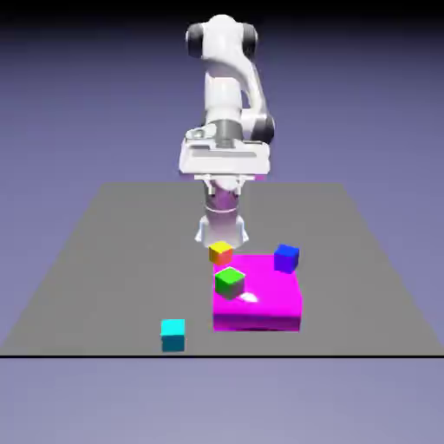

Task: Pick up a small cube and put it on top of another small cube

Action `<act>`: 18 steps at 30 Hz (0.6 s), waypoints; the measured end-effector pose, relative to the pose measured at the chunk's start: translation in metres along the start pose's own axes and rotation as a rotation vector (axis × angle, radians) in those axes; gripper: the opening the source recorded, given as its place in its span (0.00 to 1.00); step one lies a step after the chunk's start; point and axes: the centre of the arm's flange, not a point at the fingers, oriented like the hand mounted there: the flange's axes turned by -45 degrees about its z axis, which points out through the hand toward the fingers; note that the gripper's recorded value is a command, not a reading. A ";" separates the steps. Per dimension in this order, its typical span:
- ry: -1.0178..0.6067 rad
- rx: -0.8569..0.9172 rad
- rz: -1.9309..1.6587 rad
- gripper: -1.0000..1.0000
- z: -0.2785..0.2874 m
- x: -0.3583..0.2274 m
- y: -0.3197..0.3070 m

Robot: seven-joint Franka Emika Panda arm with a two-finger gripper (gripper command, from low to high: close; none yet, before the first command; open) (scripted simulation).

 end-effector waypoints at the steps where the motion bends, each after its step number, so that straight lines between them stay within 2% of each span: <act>1: -0.023 0.000 -0.001 0.50 0.010 -0.001 0.005; 10: -0.227 0.007 -0.004 0.50 0.107 -0.029 0.051; 18: -0.400 0.023 0.000 0.50 0.189 -0.084 0.093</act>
